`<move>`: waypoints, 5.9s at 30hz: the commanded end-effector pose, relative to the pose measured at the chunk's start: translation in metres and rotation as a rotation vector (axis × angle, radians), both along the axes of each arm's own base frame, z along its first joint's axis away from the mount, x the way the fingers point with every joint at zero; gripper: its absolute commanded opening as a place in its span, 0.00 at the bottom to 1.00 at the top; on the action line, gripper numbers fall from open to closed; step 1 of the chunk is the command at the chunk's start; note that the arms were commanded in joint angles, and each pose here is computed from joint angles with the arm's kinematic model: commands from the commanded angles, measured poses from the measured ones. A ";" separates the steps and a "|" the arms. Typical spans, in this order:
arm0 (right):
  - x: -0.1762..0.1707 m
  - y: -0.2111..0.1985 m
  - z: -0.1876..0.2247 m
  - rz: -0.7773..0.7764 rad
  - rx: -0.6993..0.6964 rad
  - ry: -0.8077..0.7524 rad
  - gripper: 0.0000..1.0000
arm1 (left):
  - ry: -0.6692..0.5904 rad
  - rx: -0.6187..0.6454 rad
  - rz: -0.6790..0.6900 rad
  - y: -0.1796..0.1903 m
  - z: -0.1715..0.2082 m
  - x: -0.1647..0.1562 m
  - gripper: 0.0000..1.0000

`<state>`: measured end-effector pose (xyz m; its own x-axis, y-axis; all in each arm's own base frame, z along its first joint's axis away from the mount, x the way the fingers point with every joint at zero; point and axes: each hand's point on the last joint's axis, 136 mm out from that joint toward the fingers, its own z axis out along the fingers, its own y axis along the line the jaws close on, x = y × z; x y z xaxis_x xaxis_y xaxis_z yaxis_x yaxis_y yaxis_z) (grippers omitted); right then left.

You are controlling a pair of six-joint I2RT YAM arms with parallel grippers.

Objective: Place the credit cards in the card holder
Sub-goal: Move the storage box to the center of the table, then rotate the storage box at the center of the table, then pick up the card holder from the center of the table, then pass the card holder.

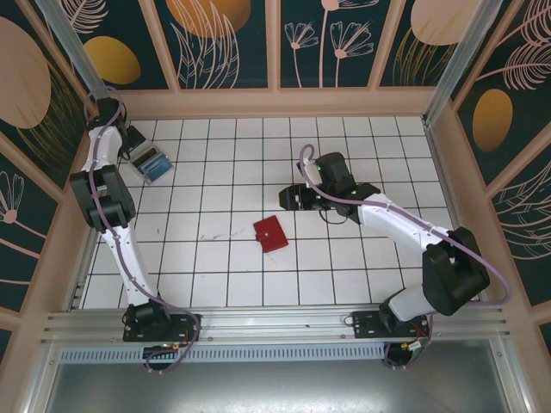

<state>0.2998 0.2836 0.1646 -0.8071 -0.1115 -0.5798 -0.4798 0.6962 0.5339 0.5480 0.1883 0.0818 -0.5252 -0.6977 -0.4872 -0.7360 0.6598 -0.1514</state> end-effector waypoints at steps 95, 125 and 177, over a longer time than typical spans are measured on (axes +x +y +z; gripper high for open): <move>0.130 -0.037 -0.079 -1.220 0.032 0.283 0.00 | -0.273 -0.684 -0.617 -0.322 0.055 -0.156 0.97; 0.006 -0.045 -0.043 -0.484 -0.027 0.075 0.52 | 0.053 -0.734 -0.891 -0.409 -0.035 -0.276 0.65; -0.057 -0.018 -0.037 0.851 -0.613 -0.746 0.03 | -0.529 -0.441 -1.806 -0.462 0.102 -0.281 0.74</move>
